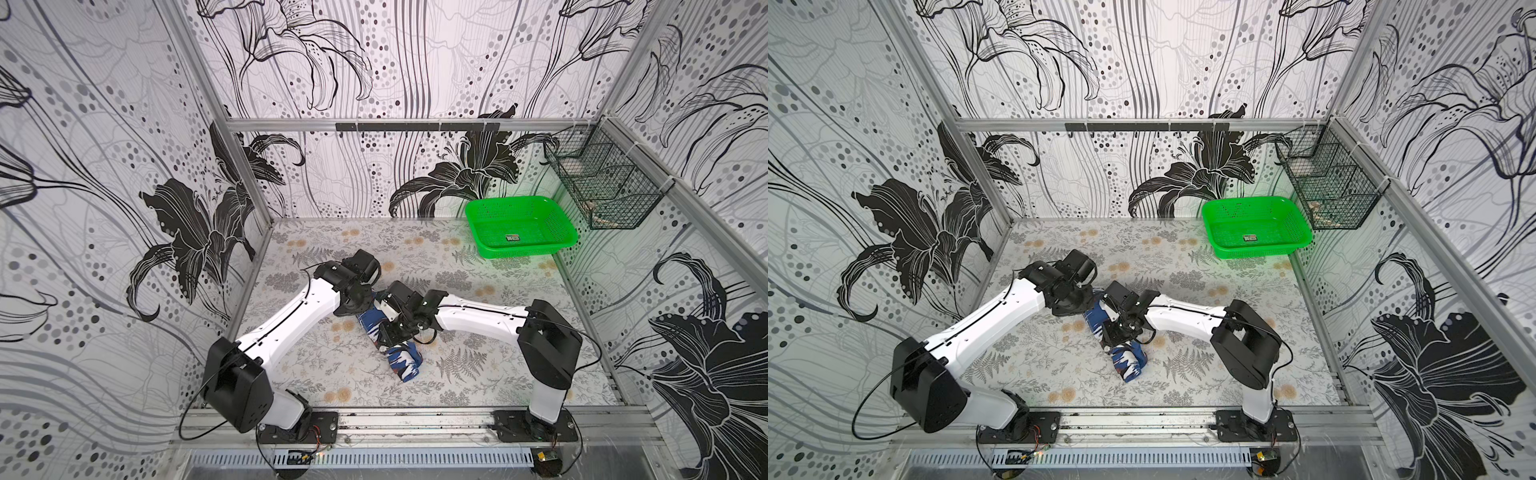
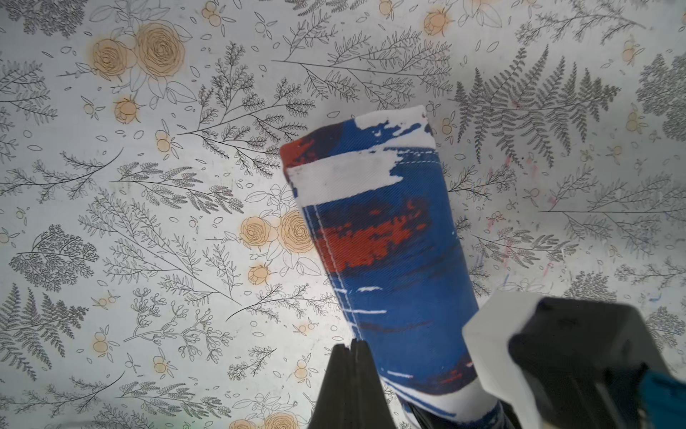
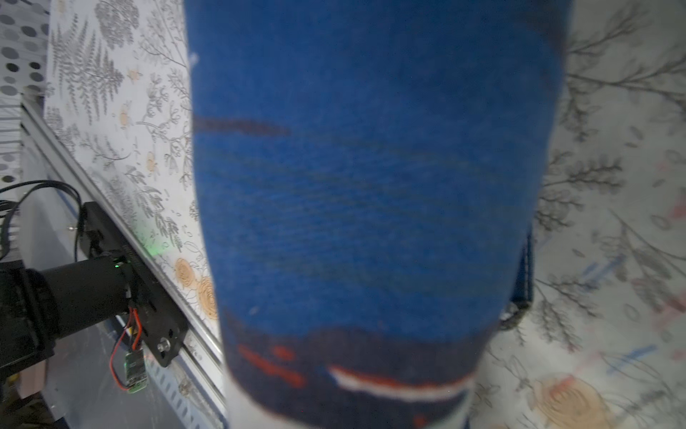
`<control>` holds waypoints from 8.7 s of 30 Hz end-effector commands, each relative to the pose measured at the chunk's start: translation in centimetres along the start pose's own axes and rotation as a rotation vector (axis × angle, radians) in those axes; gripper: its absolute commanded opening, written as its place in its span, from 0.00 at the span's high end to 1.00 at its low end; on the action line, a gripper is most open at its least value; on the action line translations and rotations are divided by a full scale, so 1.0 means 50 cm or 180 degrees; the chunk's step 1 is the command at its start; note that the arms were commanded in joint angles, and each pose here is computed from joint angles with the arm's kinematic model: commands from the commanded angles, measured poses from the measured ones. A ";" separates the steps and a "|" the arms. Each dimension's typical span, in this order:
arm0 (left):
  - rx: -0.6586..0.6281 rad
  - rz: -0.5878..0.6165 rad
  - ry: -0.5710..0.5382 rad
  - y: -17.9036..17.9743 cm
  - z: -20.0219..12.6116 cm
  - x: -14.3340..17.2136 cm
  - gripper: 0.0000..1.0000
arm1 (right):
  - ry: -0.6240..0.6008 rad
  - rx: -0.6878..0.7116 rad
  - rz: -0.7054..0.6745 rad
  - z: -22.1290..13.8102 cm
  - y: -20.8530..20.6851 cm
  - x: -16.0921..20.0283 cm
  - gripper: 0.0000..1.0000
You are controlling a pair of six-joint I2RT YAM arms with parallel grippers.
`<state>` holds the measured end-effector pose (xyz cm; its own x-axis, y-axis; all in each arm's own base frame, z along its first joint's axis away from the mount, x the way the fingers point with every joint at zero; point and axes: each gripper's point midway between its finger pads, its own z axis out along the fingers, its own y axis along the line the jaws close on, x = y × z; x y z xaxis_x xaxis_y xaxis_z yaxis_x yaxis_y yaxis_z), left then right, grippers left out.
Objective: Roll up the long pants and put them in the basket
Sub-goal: Roll the long pant at the center of the board, then pick up the long pant at the center of the board, then place the long pant in the bin.
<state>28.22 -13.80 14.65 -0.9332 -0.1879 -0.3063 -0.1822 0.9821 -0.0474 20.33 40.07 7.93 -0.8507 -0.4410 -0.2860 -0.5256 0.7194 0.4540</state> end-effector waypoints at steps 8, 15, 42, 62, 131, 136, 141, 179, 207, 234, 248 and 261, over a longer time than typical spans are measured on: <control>0.0021 0.0097 0.0062 -0.040 0.069 -0.022 1.00 | 0.0782 0.0057 0.0380 0.057 -0.049 0.128 0.71; 0.0014 0.0088 0.0139 -0.039 0.097 -0.006 1.00 | 0.0788 0.0124 0.0359 0.059 -0.059 0.132 0.68; -0.0042 0.0036 0.0408 -0.026 0.192 0.056 1.00 | 0.0348 0.0740 0.0097 -0.010 -0.103 0.085 0.55; -0.0030 0.0004 0.0393 -0.028 0.187 0.052 1.00 | -0.0268 0.2036 -0.1941 -0.118 0.006 0.056 0.00; 0.0190 -0.0293 -0.0553 0.070 -0.159 -0.023 1.00 | -0.1086 0.1505 0.0427 -0.177 -0.196 -0.102 1.00; 0.0276 -0.0322 -0.0511 0.073 -0.147 -0.002 1.00 | -0.1768 0.1785 0.0834 -0.321 -0.254 -0.142 1.00; 0.0312 -0.0345 -0.0472 0.074 -0.138 0.010 1.00 | -0.2269 0.1872 0.1087 -0.429 -0.311 -0.189 1.00; 0.0511 -0.0434 -0.0287 0.067 -0.096 0.059 1.00 | -0.4040 0.1807 0.2737 -0.760 -0.872 -0.392 1.00; 0.0295 -0.0437 -0.0105 0.058 -0.045 0.054 1.00 | -0.3396 0.2029 0.3157 -0.614 -1.081 -0.414 1.00; 0.0465 -0.0509 -0.0239 0.061 -0.058 0.059 1.00 | -0.3155 0.2090 0.2875 -0.696 -0.973 -0.375 0.00; 0.0825 -0.0460 -0.0542 0.028 -0.113 0.018 0.97 | -0.3472 0.1881 0.2558 -0.878 -0.700 -0.245 0.00; 0.0600 -0.0552 -0.0987 0.047 -0.173 -0.084 0.00 | -0.3249 0.1680 0.1794 -0.787 -0.509 -0.023 0.00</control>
<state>27.59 -12.03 23.16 -0.7795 -0.3648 -0.5091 -0.2120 0.9186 -0.3336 35.66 0.37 32.79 -0.3701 0.4852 -0.7922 0.2000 0.8744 0.4421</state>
